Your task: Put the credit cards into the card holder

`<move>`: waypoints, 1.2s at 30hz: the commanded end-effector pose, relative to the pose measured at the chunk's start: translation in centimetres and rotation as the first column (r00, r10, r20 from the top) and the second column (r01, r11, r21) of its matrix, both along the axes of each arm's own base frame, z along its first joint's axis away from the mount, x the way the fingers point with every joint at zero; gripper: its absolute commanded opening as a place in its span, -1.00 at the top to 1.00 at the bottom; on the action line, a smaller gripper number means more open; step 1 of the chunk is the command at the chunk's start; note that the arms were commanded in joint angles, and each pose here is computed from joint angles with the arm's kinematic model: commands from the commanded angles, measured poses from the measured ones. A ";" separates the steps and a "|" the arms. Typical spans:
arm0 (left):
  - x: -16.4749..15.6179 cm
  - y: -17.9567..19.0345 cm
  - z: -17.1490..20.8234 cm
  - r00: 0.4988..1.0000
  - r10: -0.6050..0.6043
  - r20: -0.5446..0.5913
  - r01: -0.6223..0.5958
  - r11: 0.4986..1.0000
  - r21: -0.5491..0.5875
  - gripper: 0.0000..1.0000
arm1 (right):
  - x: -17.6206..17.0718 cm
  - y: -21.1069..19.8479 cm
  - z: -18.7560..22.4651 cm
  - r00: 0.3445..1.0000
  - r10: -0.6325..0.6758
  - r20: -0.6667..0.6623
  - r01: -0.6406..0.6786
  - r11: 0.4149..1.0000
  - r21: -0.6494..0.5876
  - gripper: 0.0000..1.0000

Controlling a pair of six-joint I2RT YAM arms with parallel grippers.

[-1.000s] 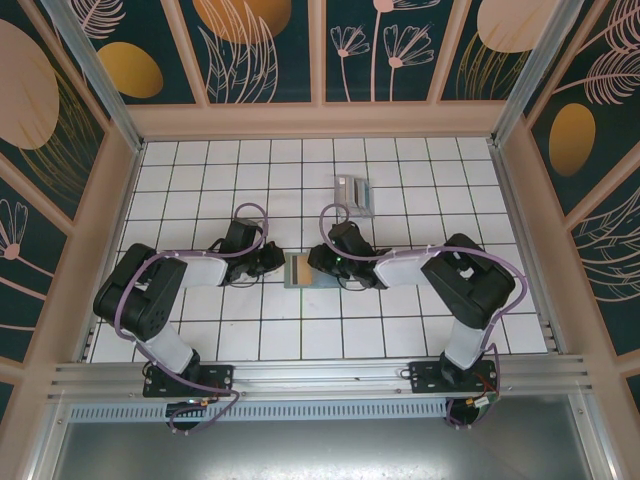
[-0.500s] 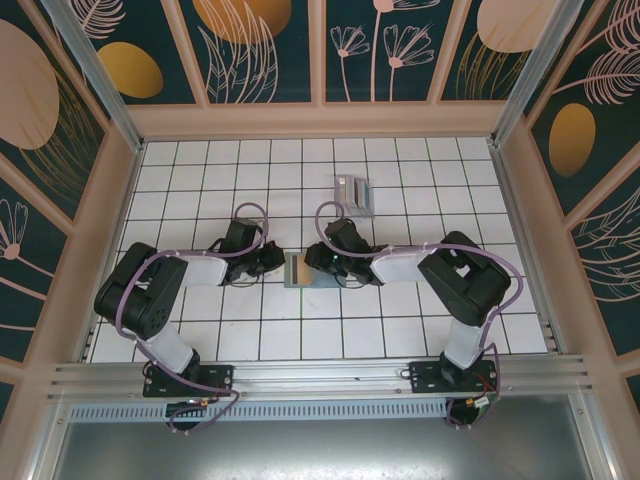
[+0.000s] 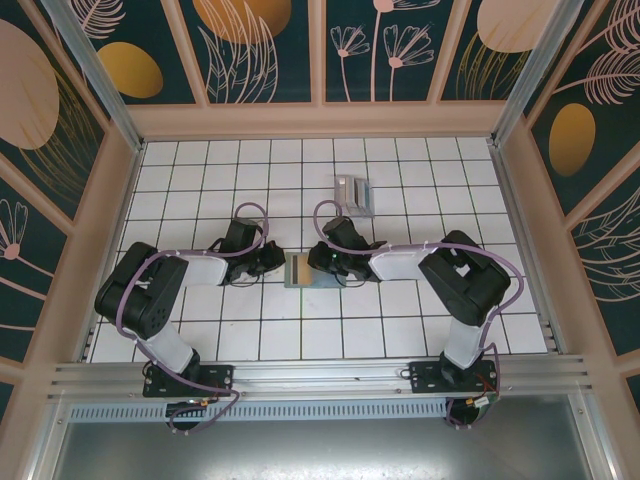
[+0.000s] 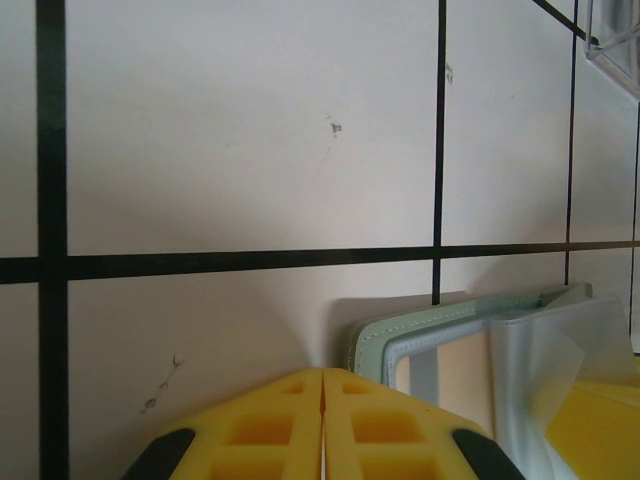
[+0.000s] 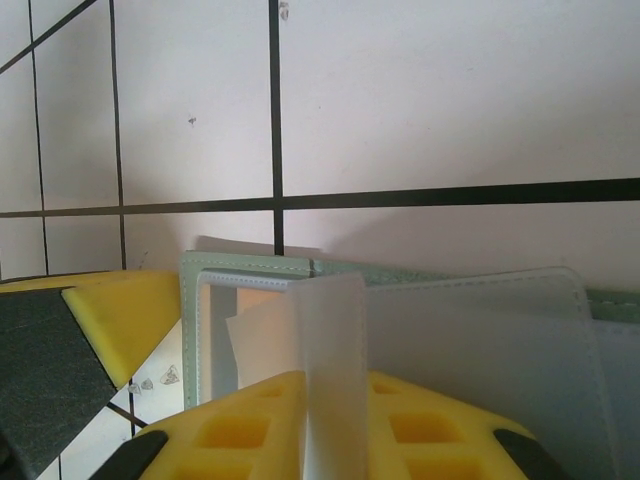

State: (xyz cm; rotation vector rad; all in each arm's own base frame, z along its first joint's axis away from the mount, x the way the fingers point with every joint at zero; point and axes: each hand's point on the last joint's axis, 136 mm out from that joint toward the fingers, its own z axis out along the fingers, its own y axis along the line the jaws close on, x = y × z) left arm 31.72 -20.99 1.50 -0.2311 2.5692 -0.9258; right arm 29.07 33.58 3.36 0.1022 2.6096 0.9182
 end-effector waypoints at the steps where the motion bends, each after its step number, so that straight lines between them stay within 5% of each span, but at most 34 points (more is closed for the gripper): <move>1: -0.1 -0.5 -0.5 1.000 -0.011 -0.014 0.011 1.000 -0.016 0.80 | -0.1 0.6 1.6 1.000 0.014 0.016 -0.014 1.000 0.020 0.63; 11: -0.1 -0.5 -0.5 1.000 -0.006 -0.014 0.006 1.000 -0.022 0.80 | -0.1 0.7 3.3 0.999 0.014 0.043 -0.017 0.998 0.052 0.53; 36: -0.2 -0.4 -0.5 1.000 -0.004 -0.014 0.004 1.000 -0.019 0.80 | -0.6 -0.2 -1.3 1.000 0.012 -0.009 -0.012 0.999 -0.043 0.61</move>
